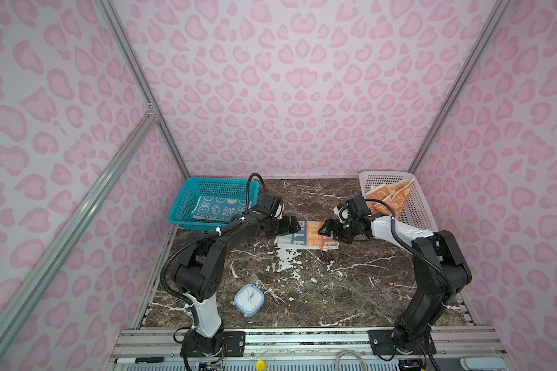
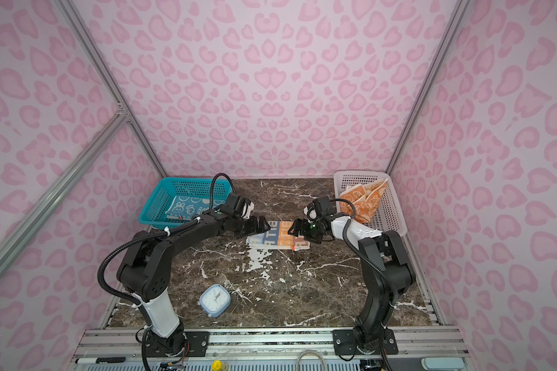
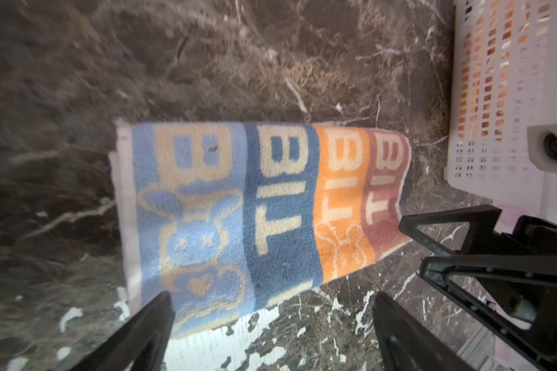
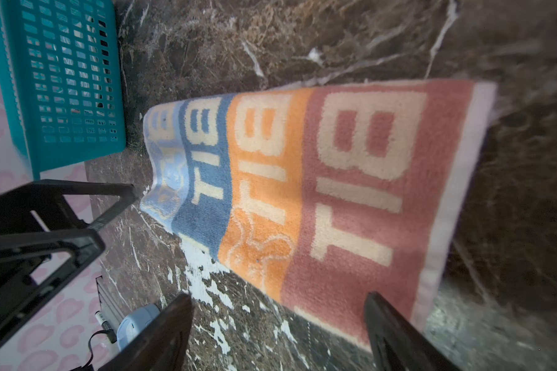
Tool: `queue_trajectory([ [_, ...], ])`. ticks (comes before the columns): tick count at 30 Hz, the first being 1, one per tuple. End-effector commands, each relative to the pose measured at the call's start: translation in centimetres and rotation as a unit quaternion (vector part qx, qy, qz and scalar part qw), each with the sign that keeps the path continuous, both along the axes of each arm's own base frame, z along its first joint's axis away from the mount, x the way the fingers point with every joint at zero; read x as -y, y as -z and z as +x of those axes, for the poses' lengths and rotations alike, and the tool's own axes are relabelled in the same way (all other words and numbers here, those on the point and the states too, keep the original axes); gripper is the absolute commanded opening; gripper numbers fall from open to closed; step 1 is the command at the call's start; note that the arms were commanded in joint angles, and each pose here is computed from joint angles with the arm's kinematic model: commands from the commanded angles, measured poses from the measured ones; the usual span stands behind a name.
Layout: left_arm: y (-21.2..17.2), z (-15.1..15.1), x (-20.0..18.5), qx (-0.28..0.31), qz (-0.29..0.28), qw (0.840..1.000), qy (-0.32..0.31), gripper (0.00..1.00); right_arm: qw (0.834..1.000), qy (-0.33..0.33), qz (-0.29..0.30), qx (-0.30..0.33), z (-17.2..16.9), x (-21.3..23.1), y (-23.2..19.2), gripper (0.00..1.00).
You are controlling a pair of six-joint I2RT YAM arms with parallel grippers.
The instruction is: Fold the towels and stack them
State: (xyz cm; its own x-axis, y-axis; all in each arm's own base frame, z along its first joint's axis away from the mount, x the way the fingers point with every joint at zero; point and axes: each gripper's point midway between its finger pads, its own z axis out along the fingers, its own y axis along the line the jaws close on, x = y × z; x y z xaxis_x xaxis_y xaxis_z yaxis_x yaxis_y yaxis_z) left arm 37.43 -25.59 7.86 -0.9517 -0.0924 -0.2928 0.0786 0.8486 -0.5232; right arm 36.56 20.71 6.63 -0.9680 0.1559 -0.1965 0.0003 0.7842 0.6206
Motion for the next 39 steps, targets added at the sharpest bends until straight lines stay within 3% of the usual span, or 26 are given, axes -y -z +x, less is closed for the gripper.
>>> queue_trajectory([
  [1, 1.0, -0.4, 0.6, -0.018, -0.027, 0.999, -0.005, 0.98, 1.0, 0.007, 0.022, -0.007, 0.2, -0.5, 0.9, 0.86],
  [13, 4.8, -2.1, -1.8, -0.052, 0.018, 0.998, -0.007, 0.98, 0.999, 0.018, -0.013, -0.041, -1.8, 1.8, 4.7, 0.88],
  [16, 3.5, -1.3, -2.2, -0.04, 0.021, 0.999, -0.007, 0.98, 1.0, 0.013, -0.004, -0.028, -1.5, 1.5, 3.6, 0.9],
  [18, 2.0, -0.4, -2.3, -0.02, 0.032, 0.999, -0.001, 0.98, 1.0, 0.014, 0.001, -0.011, -0.9, 1.4, 2.2, 0.98],
  [26, 0.5, 2.2, -3.9, 0.002, 0.115, 0.993, 0.001, 0.98, 0.999, 0.018, -0.023, 0.033, 1.2, 2.0, -1.8, 0.98],
  [30, 2.4, 1.9, -3.2, -0.027, 0.111, 0.993, 0.014, 1.0, 0.999, 0.024, -0.03, 0.019, 1.3, 2.9, -0.4, 0.98],
  [39, 4.7, 1.6, -1.9, -0.05, 0.106, 0.993, 0.031, 0.91, 0.999, 0.021, -0.045, -0.009, 0.0, 3.5, 3.1, 0.98],
])
